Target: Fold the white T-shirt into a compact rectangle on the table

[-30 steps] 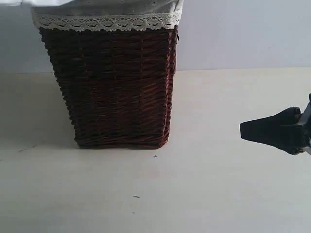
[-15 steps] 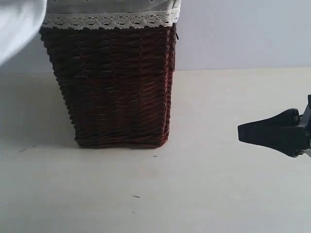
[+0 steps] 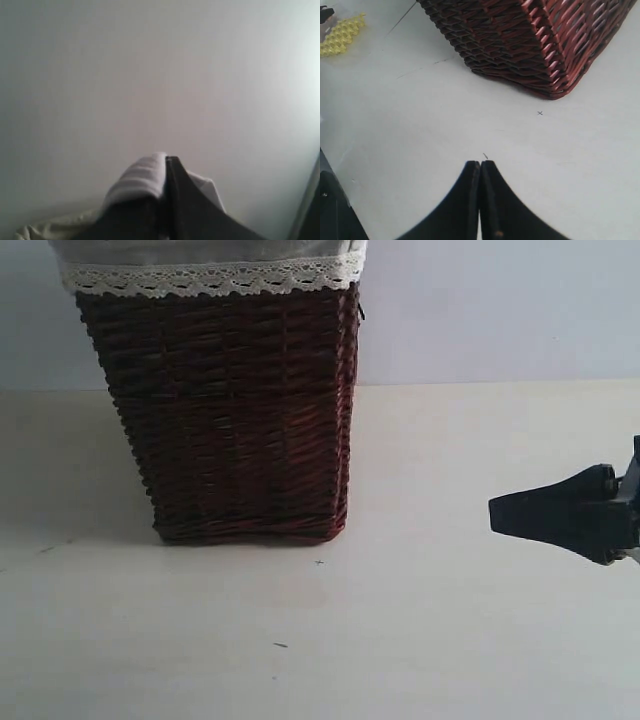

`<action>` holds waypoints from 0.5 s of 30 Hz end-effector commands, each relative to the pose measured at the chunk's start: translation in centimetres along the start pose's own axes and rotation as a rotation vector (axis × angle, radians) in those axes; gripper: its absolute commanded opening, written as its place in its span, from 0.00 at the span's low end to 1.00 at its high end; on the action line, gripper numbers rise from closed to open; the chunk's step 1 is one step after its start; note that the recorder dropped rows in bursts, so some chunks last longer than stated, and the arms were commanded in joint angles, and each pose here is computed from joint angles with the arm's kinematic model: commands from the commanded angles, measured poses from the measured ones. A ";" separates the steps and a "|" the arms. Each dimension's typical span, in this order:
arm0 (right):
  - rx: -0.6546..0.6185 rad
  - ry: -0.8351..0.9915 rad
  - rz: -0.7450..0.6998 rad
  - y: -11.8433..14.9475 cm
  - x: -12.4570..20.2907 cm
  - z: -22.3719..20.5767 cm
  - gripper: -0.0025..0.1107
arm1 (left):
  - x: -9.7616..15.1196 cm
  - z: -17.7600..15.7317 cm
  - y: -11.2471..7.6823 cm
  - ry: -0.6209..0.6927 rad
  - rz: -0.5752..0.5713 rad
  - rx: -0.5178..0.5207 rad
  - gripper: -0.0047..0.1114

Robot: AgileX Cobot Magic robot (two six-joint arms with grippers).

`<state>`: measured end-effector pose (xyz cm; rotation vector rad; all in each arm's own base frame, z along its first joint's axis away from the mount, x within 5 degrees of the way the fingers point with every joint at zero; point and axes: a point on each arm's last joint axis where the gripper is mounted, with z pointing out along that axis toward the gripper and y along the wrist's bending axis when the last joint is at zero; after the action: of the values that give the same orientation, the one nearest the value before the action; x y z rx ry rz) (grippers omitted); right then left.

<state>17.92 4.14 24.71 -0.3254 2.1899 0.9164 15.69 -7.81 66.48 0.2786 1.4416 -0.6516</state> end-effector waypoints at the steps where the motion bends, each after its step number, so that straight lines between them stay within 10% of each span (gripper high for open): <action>1: -0.004 -0.010 -0.005 0.0 -0.2 -0.1 0.02 | 1.4 2.5 -0.6 0.078 -0.050 0.167 0.04; 6: -0.013 -0.023 0.004 0.1 -0.3 -0.1 0.02 | 2.2 3.3 -3.0 0.147 -0.199 0.518 0.04; 10: -0.193 -0.055 -0.122 1.8 -0.5 -0.3 0.02 | 1.9 3.4 -3.0 0.103 -0.176 0.537 0.04; 15: -0.157 -0.054 -0.220 2.1 -0.5 0.6 0.42 | 1.9 3.6 -3.3 0.110 -0.225 0.595 0.04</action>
<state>17.32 5.82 25.77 -0.5826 2.0067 1.0021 16.84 -12.96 65.36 0.6420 1.4072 -1.2319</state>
